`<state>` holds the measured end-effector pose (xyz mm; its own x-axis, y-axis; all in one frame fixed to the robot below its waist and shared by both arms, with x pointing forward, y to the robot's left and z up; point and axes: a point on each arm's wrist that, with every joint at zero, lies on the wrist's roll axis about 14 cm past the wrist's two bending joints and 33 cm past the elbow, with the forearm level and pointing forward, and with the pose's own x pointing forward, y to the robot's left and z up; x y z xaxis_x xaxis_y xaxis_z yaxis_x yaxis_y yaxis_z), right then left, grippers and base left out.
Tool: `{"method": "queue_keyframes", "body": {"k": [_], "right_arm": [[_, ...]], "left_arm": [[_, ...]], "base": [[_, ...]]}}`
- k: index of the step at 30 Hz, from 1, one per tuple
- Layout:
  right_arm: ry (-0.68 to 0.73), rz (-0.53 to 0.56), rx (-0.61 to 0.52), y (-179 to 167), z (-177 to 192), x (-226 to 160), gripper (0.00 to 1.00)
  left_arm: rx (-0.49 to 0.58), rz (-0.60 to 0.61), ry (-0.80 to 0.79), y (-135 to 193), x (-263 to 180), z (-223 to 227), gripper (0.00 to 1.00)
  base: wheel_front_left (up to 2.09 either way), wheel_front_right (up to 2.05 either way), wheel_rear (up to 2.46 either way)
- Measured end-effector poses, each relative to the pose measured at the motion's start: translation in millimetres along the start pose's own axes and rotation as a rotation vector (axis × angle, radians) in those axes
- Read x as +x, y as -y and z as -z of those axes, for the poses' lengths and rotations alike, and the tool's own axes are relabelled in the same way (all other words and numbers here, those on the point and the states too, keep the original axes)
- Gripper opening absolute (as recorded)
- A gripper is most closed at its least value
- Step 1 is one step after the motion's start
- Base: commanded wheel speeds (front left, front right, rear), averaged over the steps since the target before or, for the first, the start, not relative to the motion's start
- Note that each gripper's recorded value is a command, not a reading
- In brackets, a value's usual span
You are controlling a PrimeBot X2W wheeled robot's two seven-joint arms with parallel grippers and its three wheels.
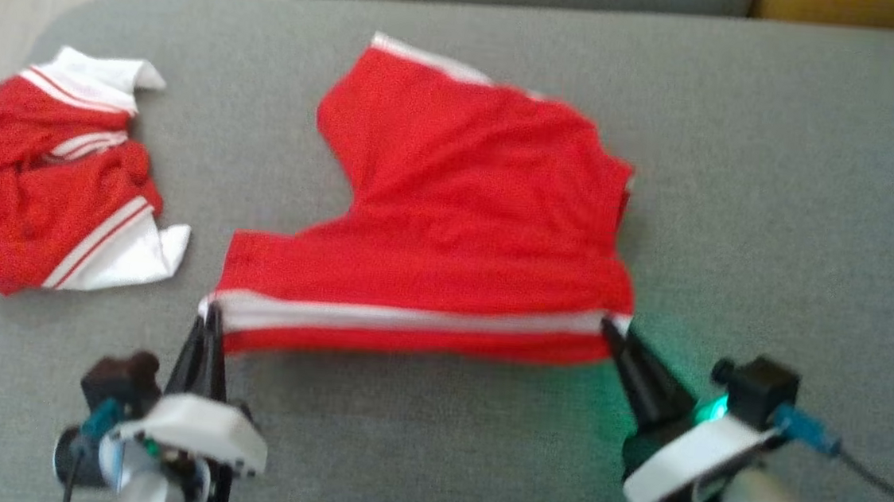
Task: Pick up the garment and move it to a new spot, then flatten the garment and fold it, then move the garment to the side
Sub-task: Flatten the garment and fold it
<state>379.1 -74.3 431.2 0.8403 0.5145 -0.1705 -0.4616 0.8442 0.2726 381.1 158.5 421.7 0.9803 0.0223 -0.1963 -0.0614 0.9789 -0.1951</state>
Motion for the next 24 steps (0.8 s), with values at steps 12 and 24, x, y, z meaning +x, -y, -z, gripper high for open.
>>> {"method": "queue_keyframes", "body": {"k": [12,24], "right_arm": [[-0.072,-0.017,0.091,-33.2,36.2,-39.0,0.0],[0.133,0.093,0.212,2.5,-24.9,11.5,0.0]], "left_arm": [[0.01,-0.021,-0.04,-10.4,-46.2,18.4,0.0],[0.14,0.229,0.157,60.5,50.4,-56.2,0.0]], "base": [[0.0,0.0,0.0],[0.0,0.0,0.0]]}}
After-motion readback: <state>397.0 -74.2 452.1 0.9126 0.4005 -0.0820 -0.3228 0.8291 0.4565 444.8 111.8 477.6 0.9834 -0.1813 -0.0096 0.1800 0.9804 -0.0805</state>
